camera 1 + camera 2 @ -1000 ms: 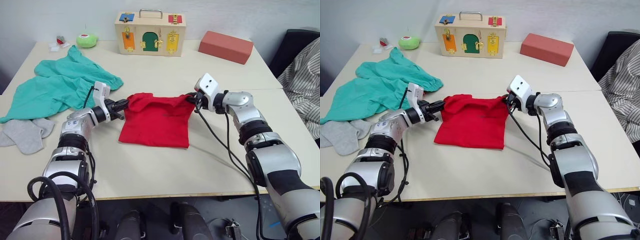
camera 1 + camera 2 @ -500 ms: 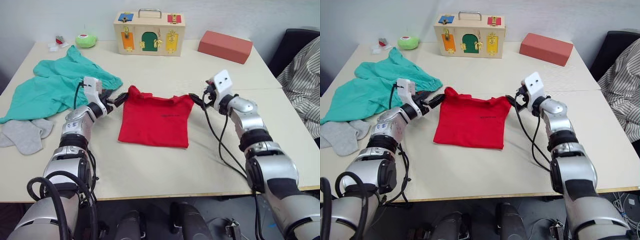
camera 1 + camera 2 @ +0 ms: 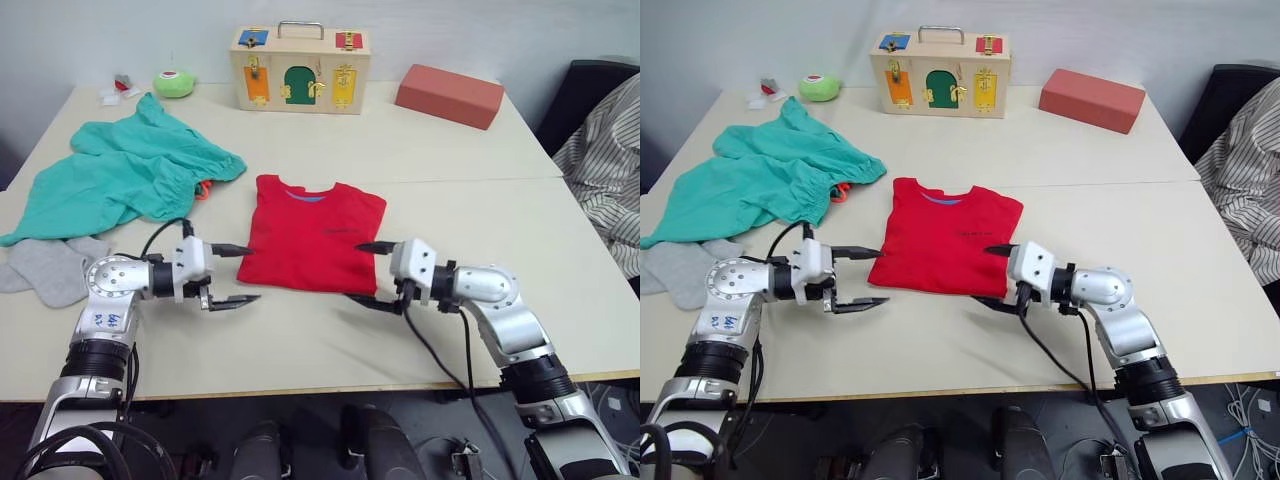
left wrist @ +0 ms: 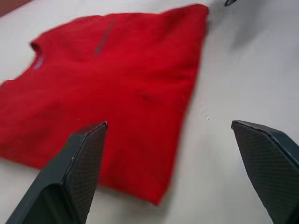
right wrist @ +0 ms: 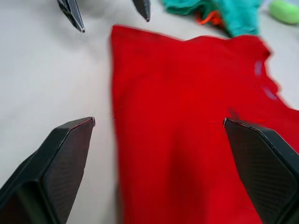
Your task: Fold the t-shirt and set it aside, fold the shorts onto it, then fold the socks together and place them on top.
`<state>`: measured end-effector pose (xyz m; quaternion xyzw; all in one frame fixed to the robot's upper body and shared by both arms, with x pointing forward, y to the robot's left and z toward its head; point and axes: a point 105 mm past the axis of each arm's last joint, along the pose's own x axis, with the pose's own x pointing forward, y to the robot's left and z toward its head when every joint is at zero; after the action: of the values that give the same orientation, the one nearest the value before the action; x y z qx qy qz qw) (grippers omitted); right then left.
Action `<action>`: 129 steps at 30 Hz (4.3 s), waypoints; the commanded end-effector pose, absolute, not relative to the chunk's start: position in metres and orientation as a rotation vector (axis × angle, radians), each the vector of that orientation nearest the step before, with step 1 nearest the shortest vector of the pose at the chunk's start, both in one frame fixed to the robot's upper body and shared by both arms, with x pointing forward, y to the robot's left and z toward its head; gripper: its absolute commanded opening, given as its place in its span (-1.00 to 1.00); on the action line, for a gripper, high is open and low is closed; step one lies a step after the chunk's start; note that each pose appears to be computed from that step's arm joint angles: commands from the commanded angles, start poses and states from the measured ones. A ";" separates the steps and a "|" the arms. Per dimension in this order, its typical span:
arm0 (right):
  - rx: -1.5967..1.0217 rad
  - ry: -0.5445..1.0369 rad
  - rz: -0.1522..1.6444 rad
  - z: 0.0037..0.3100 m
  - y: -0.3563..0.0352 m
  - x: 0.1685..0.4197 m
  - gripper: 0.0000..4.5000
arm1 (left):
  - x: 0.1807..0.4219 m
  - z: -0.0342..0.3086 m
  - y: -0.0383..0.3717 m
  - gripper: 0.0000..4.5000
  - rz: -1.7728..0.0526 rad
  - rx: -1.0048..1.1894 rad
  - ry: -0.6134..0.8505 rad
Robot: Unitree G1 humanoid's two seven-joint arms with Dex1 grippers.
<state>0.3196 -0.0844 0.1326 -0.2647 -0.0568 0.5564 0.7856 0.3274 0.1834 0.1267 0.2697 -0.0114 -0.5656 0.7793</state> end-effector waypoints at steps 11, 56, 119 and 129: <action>-0.740 -0.105 1.165 0.102 -0.085 0.323 -0.49 | 0.349 0.105 0.172 0.21 -1.150 0.767 0.019; -0.103 0.032 1.303 0.150 -0.127 0.211 0.35 | 0.214 0.151 0.181 -0.04 -1.342 0.200 0.194; -0.155 -0.238 0.954 0.140 -0.108 0.332 -0.99 | 0.322 0.142 0.142 -1.00 -1.003 0.070 -0.134; -0.296 -0.105 1.083 0.088 -0.094 0.262 -0.99 | 0.252 0.092 0.127 -1.00 -1.200 0.105 0.095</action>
<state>0.2627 -0.0879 0.0867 -0.1261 -0.0387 0.5311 0.8370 0.2561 0.1288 0.0966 0.0297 0.0448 -0.5672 0.8218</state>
